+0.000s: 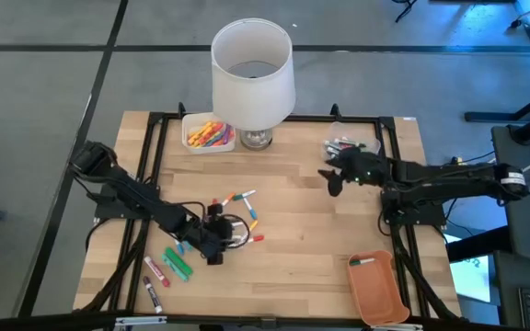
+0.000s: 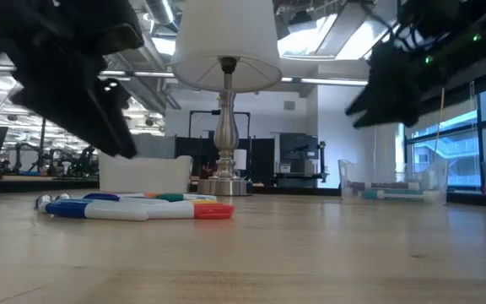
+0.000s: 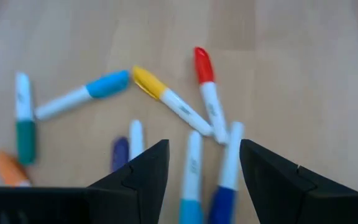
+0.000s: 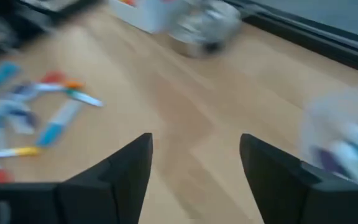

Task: Pick & Place Markers
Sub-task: Put the light blue highlighter into the white bin, then put the green highlighter into the white bin

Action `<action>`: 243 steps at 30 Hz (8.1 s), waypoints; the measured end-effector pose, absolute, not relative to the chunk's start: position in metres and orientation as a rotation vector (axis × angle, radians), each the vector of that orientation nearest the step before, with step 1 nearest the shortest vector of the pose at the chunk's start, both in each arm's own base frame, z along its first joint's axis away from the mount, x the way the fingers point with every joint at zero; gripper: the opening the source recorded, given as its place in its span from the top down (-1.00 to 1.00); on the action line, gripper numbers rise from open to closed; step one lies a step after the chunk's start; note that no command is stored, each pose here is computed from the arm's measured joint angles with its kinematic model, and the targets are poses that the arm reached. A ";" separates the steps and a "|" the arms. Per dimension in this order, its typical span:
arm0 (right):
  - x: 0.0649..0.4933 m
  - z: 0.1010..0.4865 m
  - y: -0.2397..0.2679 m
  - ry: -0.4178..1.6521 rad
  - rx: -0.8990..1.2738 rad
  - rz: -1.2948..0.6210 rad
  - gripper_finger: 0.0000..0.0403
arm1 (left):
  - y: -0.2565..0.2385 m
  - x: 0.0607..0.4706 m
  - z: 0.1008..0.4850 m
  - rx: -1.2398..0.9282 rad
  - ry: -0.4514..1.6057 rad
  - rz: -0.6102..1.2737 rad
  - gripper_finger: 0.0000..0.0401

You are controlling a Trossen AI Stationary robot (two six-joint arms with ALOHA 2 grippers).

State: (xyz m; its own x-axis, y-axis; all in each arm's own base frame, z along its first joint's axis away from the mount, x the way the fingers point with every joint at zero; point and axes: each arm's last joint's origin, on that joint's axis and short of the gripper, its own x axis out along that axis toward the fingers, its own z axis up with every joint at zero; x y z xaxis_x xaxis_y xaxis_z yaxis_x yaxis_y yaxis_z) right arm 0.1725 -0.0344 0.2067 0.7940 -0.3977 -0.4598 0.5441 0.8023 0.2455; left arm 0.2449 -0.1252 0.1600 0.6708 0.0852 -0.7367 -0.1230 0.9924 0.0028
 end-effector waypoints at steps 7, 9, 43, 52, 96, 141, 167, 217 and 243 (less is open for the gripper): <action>0.183 0.201 -0.007 0.352 0.396 -0.444 -0.09 | -0.114 0.208 0.181 -0.297 1.061 0.135 0.08; 0.187 0.195 0.000 0.378 0.395 -0.448 -0.08 | -0.112 0.192 0.182 -0.224 1.201 0.089 0.12; 0.213 0.172 0.015 0.388 0.336 -0.422 -0.08 | -0.090 0.158 0.136 0.215 1.518 0.049 0.72; 0.214 0.174 0.016 0.376 0.343 -0.401 -0.08 | -0.055 0.188 0.164 0.350 1.393 0.401 0.68; 0.217 0.176 0.020 0.418 0.394 -0.291 -0.08 | 0.002 0.205 0.202 -0.428 1.598 0.356 0.27; 0.217 0.176 0.020 0.422 0.424 -0.284 -0.08 | -0.178 0.179 0.132 0.207 1.526 -0.207 0.58; 0.217 0.177 0.020 0.415 0.411 -0.299 -0.08 | -0.025 0.274 0.168 0.364 1.248 0.605 0.63; 0.215 0.174 0.024 0.448 0.437 -0.290 -0.08 | -0.037 0.206 0.175 -0.220 1.313 0.984 0.47; 0.216 0.176 0.023 0.423 0.420 -0.298 -0.08 | -0.057 0.168 0.150 -0.504 1.606 1.094 0.21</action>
State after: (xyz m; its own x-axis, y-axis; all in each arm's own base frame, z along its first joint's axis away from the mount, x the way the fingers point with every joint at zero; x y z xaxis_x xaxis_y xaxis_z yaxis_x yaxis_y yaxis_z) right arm 0.2160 0.0226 0.1756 0.8710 -0.1910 -0.4526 0.3621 0.8723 0.3286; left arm 0.1676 -0.0566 0.1496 -0.3331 0.2086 -0.9196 -0.7796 0.4877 0.3930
